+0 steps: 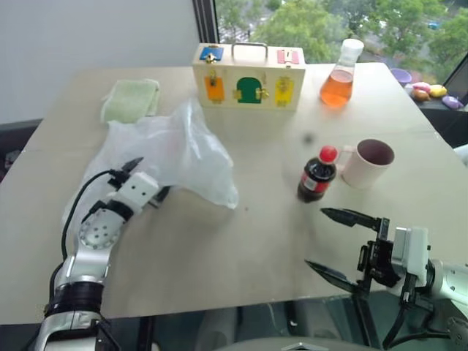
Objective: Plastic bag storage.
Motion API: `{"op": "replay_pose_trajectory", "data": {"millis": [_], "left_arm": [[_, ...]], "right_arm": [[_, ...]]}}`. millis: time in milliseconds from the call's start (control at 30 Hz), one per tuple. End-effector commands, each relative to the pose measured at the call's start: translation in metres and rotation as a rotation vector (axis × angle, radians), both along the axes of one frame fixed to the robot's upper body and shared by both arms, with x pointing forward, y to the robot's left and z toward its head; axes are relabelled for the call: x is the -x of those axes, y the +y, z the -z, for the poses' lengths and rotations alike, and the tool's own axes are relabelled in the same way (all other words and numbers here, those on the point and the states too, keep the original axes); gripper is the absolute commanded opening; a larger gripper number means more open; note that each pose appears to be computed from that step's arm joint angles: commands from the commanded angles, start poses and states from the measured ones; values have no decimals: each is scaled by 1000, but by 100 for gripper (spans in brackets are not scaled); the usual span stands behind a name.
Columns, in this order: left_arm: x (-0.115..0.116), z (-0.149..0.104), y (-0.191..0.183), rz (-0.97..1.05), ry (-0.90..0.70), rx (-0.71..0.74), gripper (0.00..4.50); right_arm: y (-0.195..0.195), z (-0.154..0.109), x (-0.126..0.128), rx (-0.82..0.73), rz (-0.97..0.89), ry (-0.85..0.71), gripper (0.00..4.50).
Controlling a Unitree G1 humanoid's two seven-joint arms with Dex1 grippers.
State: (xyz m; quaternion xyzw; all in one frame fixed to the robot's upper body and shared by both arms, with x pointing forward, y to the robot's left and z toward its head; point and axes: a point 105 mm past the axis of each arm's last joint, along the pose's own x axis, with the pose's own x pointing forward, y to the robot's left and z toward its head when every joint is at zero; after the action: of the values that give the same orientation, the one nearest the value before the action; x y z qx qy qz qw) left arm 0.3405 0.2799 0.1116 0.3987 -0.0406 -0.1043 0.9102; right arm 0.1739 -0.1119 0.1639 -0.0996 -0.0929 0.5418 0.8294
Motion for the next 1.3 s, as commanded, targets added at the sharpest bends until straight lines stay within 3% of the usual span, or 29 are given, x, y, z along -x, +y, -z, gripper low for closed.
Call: {"op": "replay_pose_trajectory", "data": {"millis": [33,200,233,333,433,567,633,800,933,1033,1300], "left_arm": [[-11,0,-14,22,-34,31,446],[-19,-21,-10,-21,-45,197,446],[-19,-29,-8,-23,-38,257,423],[-22,-56,-14,47,27,447,329],[-25,-87,-24,131,136,668,189],[-26,-141,-55,245,276,786,5],[-26,-164,-69,257,320,810,5],[-27,-182,-95,234,446,852,5],[-25,-194,-107,230,466,819,5],[-28,-195,-114,215,474,795,5],[-42,-176,-109,27,502,638,5]], "right_arm": [[-1,-8,1,-5,10,-58,449],[-4,-9,-6,-11,66,-62,449],[-5,-8,-7,-5,79,-64,450],[-6,-7,-12,10,112,-55,450],[-5,-8,-17,12,127,-56,450],[-4,-12,-21,0,135,-68,450],[-6,-18,-24,-53,160,-67,450],[-19,-16,-43,-51,332,-22,450],[-40,7,-51,161,560,59,450],[-44,23,-58,106,574,233,450],[-36,32,-98,40,696,267,450]]}}
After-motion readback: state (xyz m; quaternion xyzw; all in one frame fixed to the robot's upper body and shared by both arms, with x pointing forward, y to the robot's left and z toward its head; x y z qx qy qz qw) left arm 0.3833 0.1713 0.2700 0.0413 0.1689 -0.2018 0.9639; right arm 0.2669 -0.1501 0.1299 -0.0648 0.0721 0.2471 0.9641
